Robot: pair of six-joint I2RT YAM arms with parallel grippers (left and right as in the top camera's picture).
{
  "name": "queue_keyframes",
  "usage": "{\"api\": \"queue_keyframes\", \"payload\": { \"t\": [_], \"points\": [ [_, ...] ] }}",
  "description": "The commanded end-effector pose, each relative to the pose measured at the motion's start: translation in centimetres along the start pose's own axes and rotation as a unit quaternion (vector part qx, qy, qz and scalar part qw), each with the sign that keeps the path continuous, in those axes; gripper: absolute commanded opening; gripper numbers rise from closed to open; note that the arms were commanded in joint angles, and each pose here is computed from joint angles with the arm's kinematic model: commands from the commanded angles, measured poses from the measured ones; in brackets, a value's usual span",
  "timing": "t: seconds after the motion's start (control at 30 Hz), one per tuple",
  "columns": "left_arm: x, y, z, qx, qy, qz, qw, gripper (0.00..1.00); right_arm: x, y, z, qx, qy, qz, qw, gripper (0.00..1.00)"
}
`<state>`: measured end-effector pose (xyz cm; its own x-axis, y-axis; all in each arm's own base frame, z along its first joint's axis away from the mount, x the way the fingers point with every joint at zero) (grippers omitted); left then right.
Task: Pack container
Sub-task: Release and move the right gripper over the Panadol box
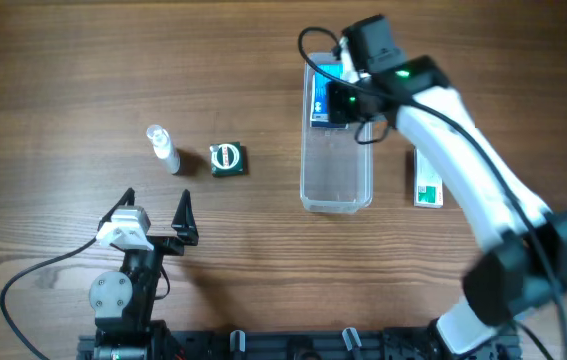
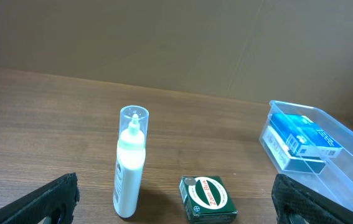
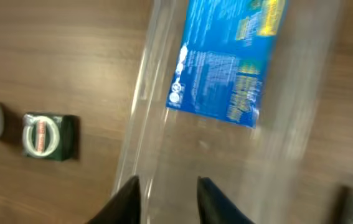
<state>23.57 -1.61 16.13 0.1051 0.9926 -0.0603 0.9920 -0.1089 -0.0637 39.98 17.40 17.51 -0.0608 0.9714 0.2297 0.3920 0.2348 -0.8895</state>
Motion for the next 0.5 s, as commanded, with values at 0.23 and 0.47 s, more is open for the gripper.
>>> {"api": "queue_keyframes", "payload": {
  "t": [0.23, 0.47],
  "points": [
    [0.1, 0.0, 0.2, 0.001, 0.007, -0.001, 1.000, 1.00, -12.0, -9.3, 4.1, 0.050, 0.022, 0.170, 0.984, 0.77],
    [0.1, 0.0, 0.2, 0.001, 0.007, -0.002, 1.000, 1.00, -15.0, -5.2, 7.9, 0.140, -0.021, 0.116, 0.983, 0.99]
  ]
}}
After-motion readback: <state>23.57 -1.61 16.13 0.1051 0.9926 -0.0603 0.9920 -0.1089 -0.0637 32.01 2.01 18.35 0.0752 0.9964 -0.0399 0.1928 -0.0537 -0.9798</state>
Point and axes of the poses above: each gripper's point midway between its finger pads, its own y axis out along the fingers, its own x axis along the line the jaws close on, z = x × y, the point moved 1 cm from there along -y, back along the fingers, and after that the axes turned 8 degrees about y, right-handed, at the moved point
